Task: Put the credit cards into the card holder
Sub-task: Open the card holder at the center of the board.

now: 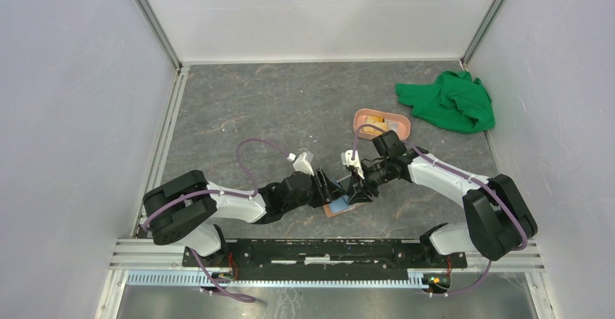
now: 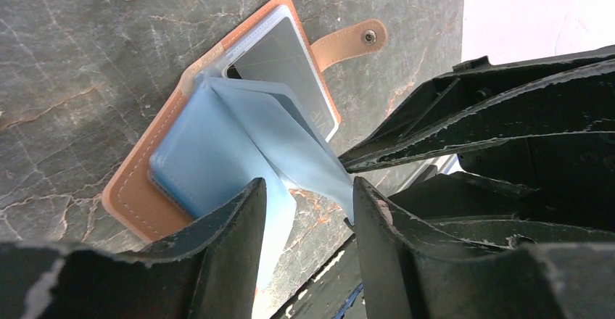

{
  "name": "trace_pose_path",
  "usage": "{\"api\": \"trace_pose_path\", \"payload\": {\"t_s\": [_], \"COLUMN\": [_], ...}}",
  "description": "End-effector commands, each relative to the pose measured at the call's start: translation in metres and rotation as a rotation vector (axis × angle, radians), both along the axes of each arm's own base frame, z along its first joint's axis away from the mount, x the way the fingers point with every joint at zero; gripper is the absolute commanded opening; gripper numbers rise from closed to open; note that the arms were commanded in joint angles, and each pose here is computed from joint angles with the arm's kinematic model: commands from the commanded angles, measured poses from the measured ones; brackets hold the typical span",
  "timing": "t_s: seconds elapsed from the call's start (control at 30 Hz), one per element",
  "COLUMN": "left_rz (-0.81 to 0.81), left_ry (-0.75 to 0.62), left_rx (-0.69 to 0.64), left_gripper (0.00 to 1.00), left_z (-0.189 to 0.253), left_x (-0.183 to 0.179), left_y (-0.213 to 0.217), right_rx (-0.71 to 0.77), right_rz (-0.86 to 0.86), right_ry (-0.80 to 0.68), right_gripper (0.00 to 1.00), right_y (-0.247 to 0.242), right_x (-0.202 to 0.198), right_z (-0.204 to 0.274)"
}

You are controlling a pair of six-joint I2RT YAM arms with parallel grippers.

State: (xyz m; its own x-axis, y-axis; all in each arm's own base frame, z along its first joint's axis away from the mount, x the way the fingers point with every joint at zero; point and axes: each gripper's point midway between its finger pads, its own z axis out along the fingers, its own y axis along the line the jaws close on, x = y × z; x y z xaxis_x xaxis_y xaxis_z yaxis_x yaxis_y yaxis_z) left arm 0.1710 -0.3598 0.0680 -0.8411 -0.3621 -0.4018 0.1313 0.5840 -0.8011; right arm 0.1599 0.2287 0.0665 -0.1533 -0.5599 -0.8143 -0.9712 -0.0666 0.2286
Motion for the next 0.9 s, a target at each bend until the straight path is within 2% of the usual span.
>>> {"api": "trace_pose_path", "payload": {"t_s": [0.0, 0.2, 0.5, 0.63, 0.87], "left_rz": [-0.007, 0.004, 0.013, 0.015, 0.014], "left_ry": [-0.045, -0.035, -0.031, -0.027, -0.013], "left_rx": [-0.026, -0.018, -0.006, 0.004, 0.033], "left_gripper": [0.51, 0.43, 0.39, 0.38, 0.37], "left_z": [0.011, 0.007, 0.003, -0.001, -0.012], "left_x": [0.007, 0.006, 0.005, 0.005, 0.002], "left_y": [-0.009, -0.004, 0.002, 0.005, 0.01], "right_rx": [0.032, 0.028, 0.028, 0.033, 0.016], "right_rz": [0.019, 0.017, 0.019, 0.019, -0.041], "right_ry": [-0.032, -0.033, -0.039, -0.038, -0.05], "right_gripper": [0.41, 0.41, 0.46, 0.58, 0.59], "right_y": [0.007, 0.007, 0.007, 0.006, 0.001], "right_x": [0.008, 0.008, 0.01, 0.011, 0.022], "right_z": [0.011, 0.01, 0.013, 0.015, 0.014]}}
